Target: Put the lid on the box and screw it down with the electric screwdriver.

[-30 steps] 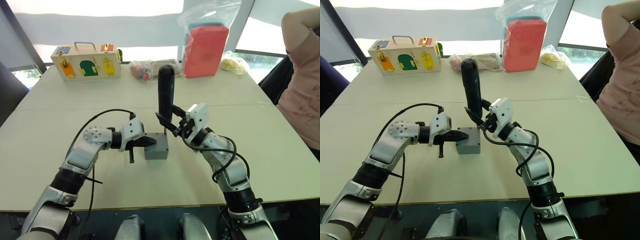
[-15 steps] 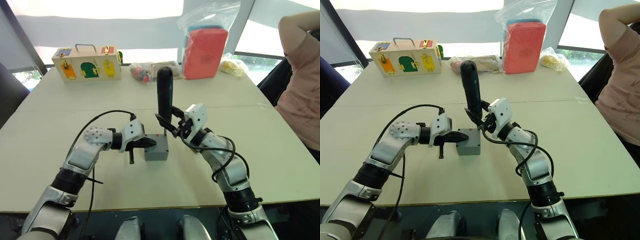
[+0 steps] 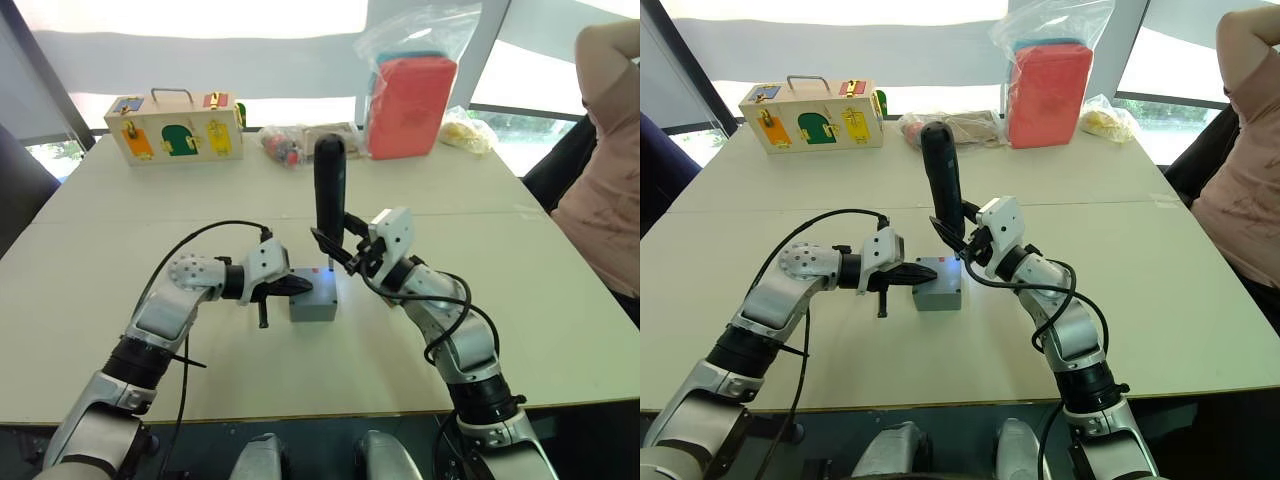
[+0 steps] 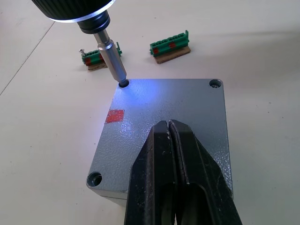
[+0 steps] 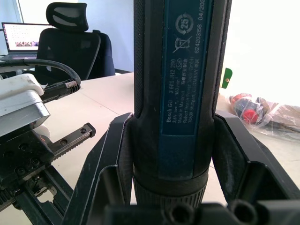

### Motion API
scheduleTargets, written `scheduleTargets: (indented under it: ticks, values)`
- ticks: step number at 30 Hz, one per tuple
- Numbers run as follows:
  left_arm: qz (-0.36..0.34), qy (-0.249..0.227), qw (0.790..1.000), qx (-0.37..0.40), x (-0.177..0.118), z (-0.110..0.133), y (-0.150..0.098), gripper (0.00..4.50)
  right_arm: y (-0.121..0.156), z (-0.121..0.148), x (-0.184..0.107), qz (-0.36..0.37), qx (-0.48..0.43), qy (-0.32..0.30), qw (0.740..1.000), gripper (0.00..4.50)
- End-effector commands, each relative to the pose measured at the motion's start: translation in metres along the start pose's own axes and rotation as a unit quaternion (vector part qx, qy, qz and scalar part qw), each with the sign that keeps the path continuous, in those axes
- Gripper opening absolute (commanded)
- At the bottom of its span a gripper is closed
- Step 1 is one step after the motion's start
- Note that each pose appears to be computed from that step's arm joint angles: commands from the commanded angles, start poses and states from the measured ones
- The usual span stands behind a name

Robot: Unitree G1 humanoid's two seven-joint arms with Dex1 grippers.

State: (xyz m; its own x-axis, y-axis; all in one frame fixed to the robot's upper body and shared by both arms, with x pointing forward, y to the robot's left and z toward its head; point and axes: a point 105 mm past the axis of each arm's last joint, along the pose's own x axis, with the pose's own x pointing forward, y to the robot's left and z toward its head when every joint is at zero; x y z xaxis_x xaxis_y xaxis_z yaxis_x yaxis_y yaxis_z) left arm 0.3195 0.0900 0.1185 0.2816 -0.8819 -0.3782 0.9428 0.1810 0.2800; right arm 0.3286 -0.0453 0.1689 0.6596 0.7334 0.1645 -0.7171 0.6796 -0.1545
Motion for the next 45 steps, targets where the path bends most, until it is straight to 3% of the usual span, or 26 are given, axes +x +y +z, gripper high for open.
scheduleTargets:
  ticks: [1, 6, 13, 17, 25, 28, 33, 41, 45]
  values:
    - [0.000, 0.003, 1.000, 0.007, -0.001, 0.001, 0.000, 0.00, -0.001, -0.058, -0.016, -0.008, 0.054, 0.113, 0.992, 1.82]
    - [0.001, -0.002, 1.000, 0.012, -0.002, 0.005, 0.001, 0.00, -0.008, -0.010, -0.009, -0.006, 0.037, 0.023, 0.999, 1.82]
    - [0.003, -0.026, 0.999, 0.037, -0.010, 0.028, 0.006, 0.00, -0.024, 0.093, -0.010, -0.014, 0.036, -0.111, 0.993, 1.82]
    - [0.004, -0.047, 0.997, 0.054, -0.019, 0.047, 0.009, 0.00, -0.049, 0.125, -0.022, -0.047, 0.061, -0.105, 0.992, 1.82]
    - [-0.001, -0.069, 0.995, 0.077, -0.033, 0.070, 0.010, 0.00, -0.101, 0.111, -0.057, -0.135, 0.063, 0.108, 0.983, 1.82]
    - [-0.010, -0.081, 0.993, 0.081, -0.038, 0.077, 0.006, 0.00, -0.123, 0.091, -0.081, -0.177, 0.082, 0.230, 0.953, 1.82]
    - [-0.017, -0.086, 0.993, 0.076, -0.043, 0.080, -0.001, 0.00, -0.138, 0.062, -0.112, -0.207, 0.138, 0.363, 0.898, 1.82]
    - [-0.005, -0.074, 0.995, 0.067, -0.049, 0.080, -0.009, 0.00, -0.156, 0.008, -0.132, -0.260, 0.213, 0.458, 0.823, 1.82]
    - [0.002, -0.071, 0.996, 0.060, -0.057, 0.081, -0.012, 0.00, -0.152, -0.007, -0.130, -0.261, 0.234, 0.474, 0.808, 1.82]
